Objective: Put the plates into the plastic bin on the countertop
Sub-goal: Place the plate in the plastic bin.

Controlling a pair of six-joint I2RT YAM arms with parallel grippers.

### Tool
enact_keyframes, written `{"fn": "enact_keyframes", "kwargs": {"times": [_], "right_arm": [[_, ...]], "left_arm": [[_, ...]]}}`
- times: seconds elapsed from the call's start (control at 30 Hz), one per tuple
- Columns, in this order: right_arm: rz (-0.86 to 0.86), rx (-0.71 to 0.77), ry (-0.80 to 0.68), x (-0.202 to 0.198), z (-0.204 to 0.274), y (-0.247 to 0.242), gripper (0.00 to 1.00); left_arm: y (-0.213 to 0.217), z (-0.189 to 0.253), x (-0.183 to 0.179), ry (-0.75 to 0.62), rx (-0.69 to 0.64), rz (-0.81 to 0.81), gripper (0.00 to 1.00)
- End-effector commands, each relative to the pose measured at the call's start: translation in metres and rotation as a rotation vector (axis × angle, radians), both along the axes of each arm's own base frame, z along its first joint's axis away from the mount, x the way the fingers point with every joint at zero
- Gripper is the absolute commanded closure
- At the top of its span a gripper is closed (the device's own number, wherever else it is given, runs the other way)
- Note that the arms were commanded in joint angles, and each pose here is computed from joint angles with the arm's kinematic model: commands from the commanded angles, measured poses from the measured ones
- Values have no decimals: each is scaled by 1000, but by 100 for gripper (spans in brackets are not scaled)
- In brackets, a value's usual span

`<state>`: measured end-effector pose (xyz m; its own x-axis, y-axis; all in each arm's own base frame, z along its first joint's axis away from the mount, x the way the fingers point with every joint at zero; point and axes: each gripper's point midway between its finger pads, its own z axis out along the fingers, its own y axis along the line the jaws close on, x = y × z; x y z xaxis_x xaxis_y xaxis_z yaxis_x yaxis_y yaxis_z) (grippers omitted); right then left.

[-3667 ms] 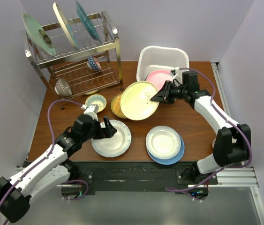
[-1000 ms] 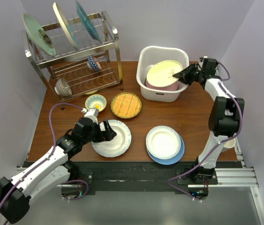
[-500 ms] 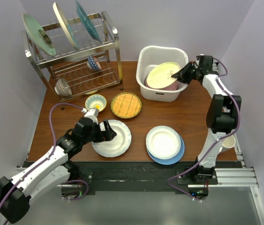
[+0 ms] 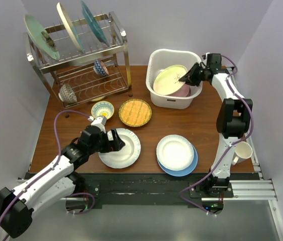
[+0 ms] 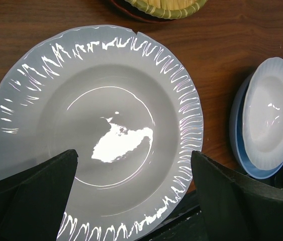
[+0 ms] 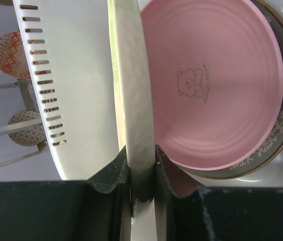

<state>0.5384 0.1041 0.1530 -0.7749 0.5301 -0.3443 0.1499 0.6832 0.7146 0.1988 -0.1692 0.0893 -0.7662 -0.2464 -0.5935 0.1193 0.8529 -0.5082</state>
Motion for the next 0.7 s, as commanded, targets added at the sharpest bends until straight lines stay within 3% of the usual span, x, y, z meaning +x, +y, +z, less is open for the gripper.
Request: {"fn": "enact_keyframes", "kwargs": {"times": [0.0,0.3,0.67], "right_arm": [[54,-15,-95,6,35,5,88],[70,-119,-50,2,23,4,80],[89,-158,-25,0,10,9,59]], "left_arm": [[-5,9,6,-42,-17,-14,0],[-4,7,5,-37,-14,-10,0],[-1,8,3,-41,-13,-7,0]]}}
